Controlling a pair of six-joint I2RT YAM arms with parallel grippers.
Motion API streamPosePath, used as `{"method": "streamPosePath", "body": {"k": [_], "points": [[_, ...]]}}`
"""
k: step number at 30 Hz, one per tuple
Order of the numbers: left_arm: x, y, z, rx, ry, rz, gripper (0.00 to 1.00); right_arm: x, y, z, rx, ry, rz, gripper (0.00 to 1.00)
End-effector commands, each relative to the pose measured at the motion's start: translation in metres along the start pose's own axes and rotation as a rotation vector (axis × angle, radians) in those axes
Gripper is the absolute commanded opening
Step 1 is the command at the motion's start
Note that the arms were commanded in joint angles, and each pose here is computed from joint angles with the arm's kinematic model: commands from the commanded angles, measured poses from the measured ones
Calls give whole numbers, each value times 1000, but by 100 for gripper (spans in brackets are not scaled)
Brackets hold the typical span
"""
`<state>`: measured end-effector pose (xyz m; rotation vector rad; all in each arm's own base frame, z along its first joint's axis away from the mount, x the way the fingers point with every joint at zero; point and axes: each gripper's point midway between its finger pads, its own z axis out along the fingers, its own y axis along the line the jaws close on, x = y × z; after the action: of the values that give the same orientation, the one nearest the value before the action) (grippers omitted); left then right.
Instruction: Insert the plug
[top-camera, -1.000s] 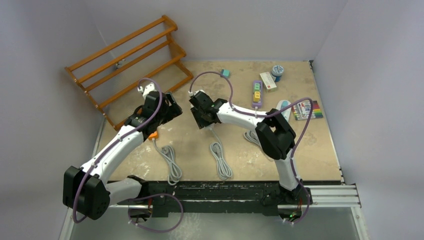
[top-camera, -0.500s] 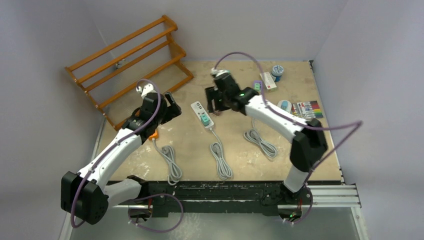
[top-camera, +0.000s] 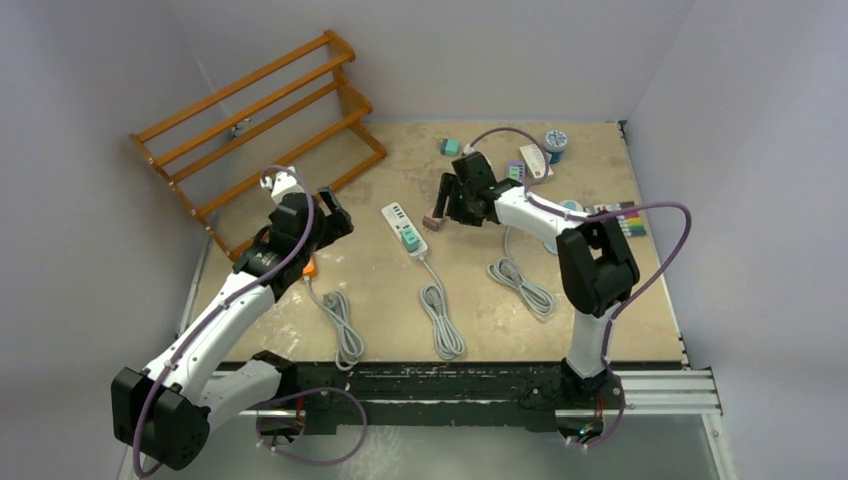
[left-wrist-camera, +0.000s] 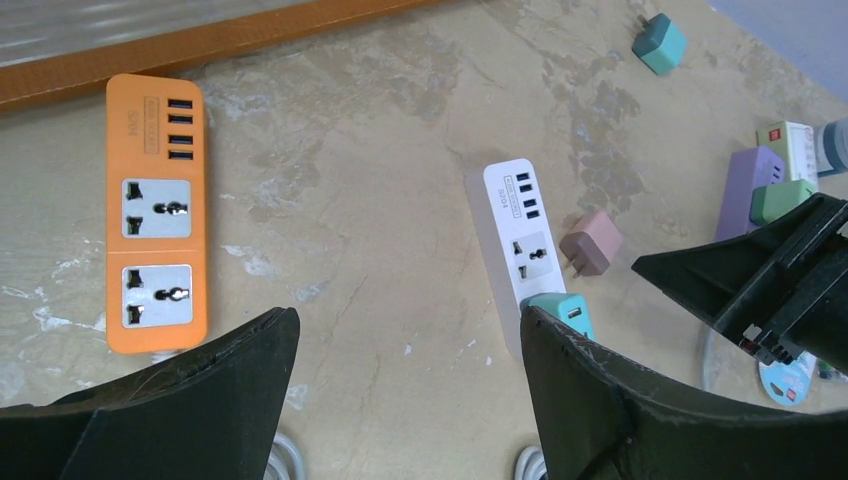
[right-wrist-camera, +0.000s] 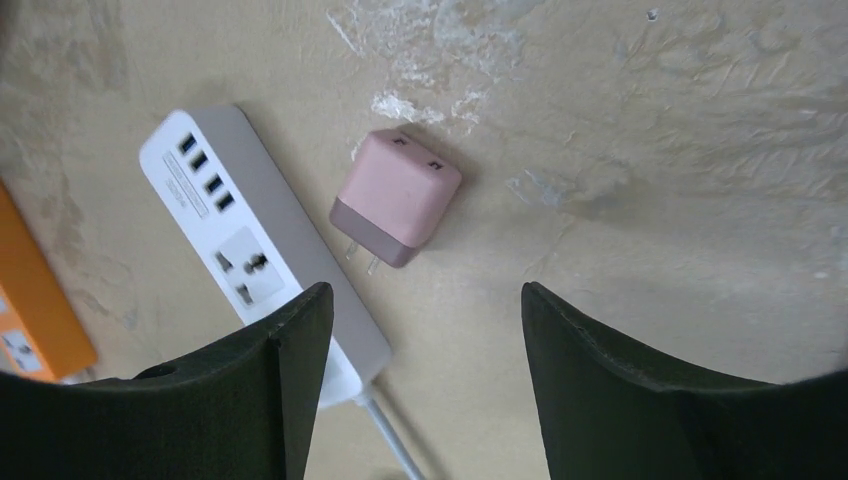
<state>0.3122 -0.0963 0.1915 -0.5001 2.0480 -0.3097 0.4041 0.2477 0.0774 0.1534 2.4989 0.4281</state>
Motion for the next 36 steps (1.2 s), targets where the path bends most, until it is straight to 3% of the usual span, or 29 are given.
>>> {"method": "streamPosePath", "body": {"k": [1,7,28,32,36], "points": [[-6,5,4,-29,-23,23,80,-44,23,-4,-6,-120,247,71],[-5,5,4,-34,-23,13,80,-39,14,15,116,-85,357,71],[-5,4,2,-27,-16,1,79,1,17,55,244,42,344,65],[-5,5,1,-30,-20,-2,78,9,15,56,241,64,352,59],[-6,5,1,-31,-21,-2,76,17,14,60,232,82,343,46]]}}
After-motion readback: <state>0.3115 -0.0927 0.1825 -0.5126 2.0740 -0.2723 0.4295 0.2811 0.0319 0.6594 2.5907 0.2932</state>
